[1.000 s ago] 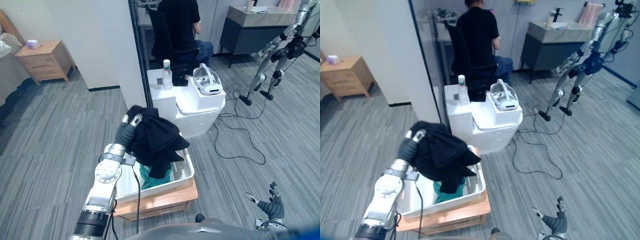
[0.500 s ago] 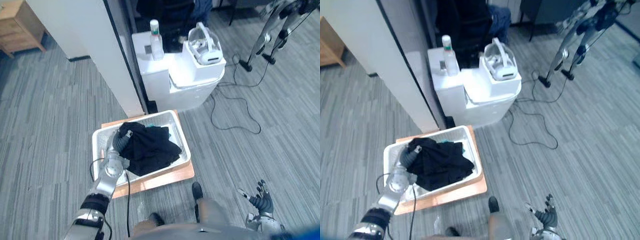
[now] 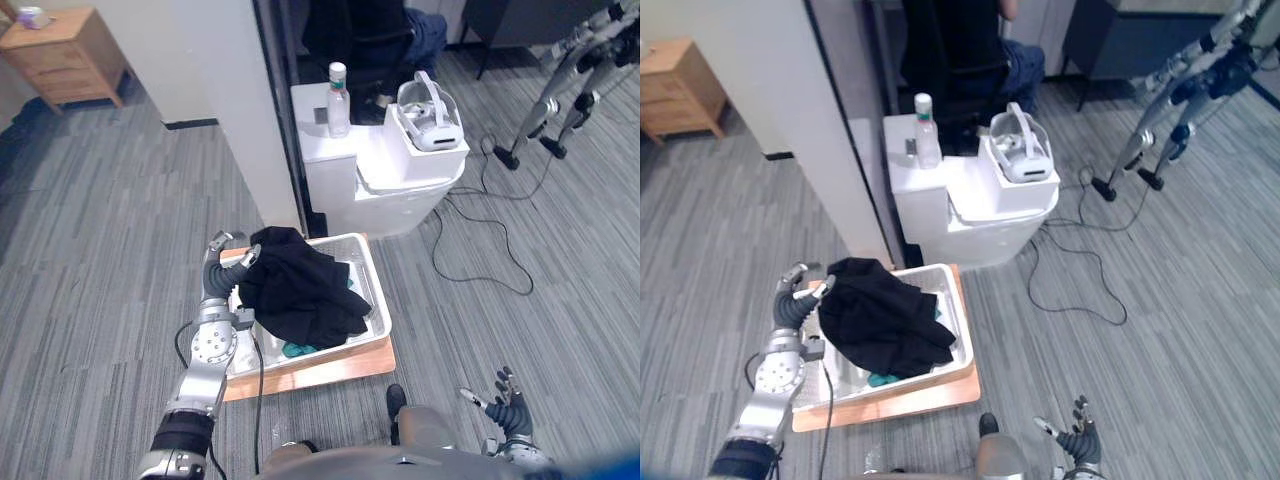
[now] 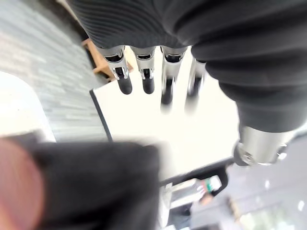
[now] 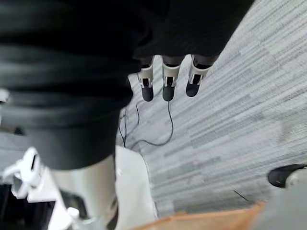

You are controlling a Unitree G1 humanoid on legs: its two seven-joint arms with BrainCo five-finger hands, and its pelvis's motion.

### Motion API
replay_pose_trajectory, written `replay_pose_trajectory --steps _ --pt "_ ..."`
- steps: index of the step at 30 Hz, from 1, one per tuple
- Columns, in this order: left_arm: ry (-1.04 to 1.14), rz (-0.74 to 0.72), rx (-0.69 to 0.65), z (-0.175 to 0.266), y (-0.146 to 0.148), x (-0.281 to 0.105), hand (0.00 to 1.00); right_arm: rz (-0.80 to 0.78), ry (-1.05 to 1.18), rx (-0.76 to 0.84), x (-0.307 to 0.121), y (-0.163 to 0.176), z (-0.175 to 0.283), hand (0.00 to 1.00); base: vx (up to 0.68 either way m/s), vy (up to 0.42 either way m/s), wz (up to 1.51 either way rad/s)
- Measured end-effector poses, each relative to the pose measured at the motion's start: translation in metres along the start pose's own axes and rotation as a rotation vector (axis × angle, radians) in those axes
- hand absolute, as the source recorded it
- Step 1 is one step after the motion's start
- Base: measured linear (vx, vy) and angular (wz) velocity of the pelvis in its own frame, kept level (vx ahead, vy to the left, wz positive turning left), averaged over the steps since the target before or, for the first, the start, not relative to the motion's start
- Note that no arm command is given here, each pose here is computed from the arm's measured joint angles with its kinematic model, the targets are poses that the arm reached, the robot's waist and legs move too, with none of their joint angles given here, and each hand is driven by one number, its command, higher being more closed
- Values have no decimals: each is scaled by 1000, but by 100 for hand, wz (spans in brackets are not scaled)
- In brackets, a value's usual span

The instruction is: Tidy the bed and pick cloth on bed and put in laundry

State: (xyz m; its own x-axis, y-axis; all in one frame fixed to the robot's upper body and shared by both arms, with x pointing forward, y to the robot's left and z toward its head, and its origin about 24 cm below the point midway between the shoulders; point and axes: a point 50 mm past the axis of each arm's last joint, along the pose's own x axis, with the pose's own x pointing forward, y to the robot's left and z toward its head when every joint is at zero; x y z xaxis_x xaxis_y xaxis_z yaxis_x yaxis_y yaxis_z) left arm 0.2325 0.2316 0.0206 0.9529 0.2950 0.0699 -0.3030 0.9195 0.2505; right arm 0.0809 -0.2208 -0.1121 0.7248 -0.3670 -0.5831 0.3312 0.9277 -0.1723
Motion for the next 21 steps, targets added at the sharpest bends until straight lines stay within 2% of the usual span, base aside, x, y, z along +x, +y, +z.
replay_pose_trajectory --steps 5,8,10,13,15,17,21 --pt "206 -108 -135 -31 -4 -32 0 7 47 -36 0 1 -6 0 -39 -45 20" --pt "276 -98 -126 -42 0 -42 0 17 85 -43 0 1 -11 0 -73 -47 13" --pt "324 -59 -106 -48 8 -45 0 20 124 -50 -2 0 -18 0 -69 -49 18" --pt "414 88 -95 -62 32 -51 0 15 169 -54 -4 -1 -28 0 -37 -28 17" --pt "534 218 -148 -81 55 -62 0 0 197 -45 -6 -5 -34 0 -19 -30 13" --pt "633 282 -178 -98 68 -79 0 -15 218 -38 -7 -9 -37 0 -4 -9 2" --pt "834 333 -344 -133 78 -131 0 -31 250 1 -9 -13 -43 0 5 -6 4"
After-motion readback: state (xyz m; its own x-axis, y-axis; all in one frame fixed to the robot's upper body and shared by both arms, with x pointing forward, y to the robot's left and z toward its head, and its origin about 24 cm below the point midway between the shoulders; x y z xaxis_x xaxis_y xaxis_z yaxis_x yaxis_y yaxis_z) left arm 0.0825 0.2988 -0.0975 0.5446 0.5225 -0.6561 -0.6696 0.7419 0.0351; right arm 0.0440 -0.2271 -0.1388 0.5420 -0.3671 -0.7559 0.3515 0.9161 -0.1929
